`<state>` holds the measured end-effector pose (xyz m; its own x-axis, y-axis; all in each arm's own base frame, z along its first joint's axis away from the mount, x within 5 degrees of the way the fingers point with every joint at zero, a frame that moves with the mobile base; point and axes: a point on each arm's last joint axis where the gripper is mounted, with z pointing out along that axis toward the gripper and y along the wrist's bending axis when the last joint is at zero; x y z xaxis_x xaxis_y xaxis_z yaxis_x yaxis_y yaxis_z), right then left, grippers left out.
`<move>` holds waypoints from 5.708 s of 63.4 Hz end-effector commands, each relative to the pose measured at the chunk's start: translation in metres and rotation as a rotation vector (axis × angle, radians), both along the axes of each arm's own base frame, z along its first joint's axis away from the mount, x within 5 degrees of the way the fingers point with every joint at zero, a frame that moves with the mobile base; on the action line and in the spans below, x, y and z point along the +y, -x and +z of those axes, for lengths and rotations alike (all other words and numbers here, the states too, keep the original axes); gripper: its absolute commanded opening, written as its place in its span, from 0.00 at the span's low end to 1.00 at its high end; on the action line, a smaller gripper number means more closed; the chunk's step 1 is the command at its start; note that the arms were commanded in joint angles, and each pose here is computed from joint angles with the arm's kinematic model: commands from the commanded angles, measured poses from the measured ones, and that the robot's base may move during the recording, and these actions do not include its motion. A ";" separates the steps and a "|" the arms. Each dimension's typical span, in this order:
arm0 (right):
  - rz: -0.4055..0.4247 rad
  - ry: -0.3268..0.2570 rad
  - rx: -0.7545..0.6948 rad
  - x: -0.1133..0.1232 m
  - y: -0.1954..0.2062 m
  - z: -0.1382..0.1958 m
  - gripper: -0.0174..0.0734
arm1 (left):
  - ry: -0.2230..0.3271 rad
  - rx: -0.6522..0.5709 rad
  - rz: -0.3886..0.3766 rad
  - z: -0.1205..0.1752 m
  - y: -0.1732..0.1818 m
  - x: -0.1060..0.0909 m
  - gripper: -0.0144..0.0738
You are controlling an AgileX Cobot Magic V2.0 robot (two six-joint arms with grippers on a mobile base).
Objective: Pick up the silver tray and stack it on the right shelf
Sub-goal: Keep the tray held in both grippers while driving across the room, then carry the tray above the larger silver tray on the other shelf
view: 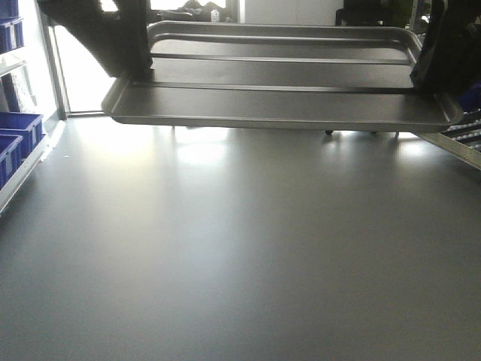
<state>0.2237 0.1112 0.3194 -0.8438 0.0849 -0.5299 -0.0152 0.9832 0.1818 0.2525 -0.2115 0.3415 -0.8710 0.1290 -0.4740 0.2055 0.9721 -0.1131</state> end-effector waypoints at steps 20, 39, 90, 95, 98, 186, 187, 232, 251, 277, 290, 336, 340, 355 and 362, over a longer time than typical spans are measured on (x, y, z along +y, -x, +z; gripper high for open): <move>0.018 0.029 -0.090 -0.006 0.001 0.019 0.25 | 0.003 -0.095 0.004 0.024 0.002 0.010 0.06; 0.018 0.029 -0.089 -0.006 0.001 0.019 0.25 | 0.007 -0.092 0.004 0.024 0.002 0.010 0.06; 0.018 0.029 -0.089 -0.006 0.001 0.019 0.25 | 0.023 -0.072 0.004 0.022 0.003 0.007 0.06; 0.018 0.029 -0.089 -0.006 0.001 0.019 0.25 | 0.023 -0.072 0.004 0.022 0.003 0.007 0.06; 0.017 0.030 -0.088 -0.006 0.001 0.019 0.25 | 0.023 -0.072 0.004 0.022 0.003 0.007 0.06; 0.016 0.030 -0.088 -0.006 0.001 0.019 0.25 | 0.024 -0.071 0.004 0.022 0.003 0.007 0.06; 0.016 0.030 -0.088 -0.006 0.001 0.019 0.25 | 0.024 -0.071 0.004 0.022 0.003 0.007 0.06; 0.016 0.030 -0.087 -0.006 0.000 0.018 0.25 | 0.024 -0.071 0.004 0.022 0.003 0.007 0.06; 0.016 0.030 -0.087 -0.006 0.000 0.018 0.25 | 0.024 -0.071 0.004 0.022 0.003 0.007 0.06; 0.016 0.030 -0.087 -0.006 0.000 0.018 0.25 | 0.024 -0.071 0.004 0.022 0.003 0.007 0.06; 0.016 0.030 -0.087 -0.006 0.000 0.018 0.25 | 0.024 -0.071 0.004 0.022 0.003 0.007 0.06; 0.016 0.030 -0.087 -0.006 0.000 0.018 0.25 | 0.024 -0.071 0.004 0.022 0.003 0.007 0.06; 0.016 0.030 -0.087 -0.006 0.000 0.018 0.25 | 0.024 -0.071 0.004 0.022 0.003 0.007 0.06; 0.016 0.030 -0.087 -0.006 0.000 0.018 0.25 | 0.024 -0.071 0.004 0.022 0.003 0.007 0.06; 0.016 0.030 -0.087 -0.006 0.000 0.018 0.25 | 0.024 -0.071 0.004 0.022 0.003 0.007 0.06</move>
<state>0.2236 0.1106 0.3188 -0.8463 0.0801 -0.5267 -0.0140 0.9850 0.1722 0.2524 -0.2136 0.3386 -0.8814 0.1245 -0.4557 0.2017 0.9715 -0.1247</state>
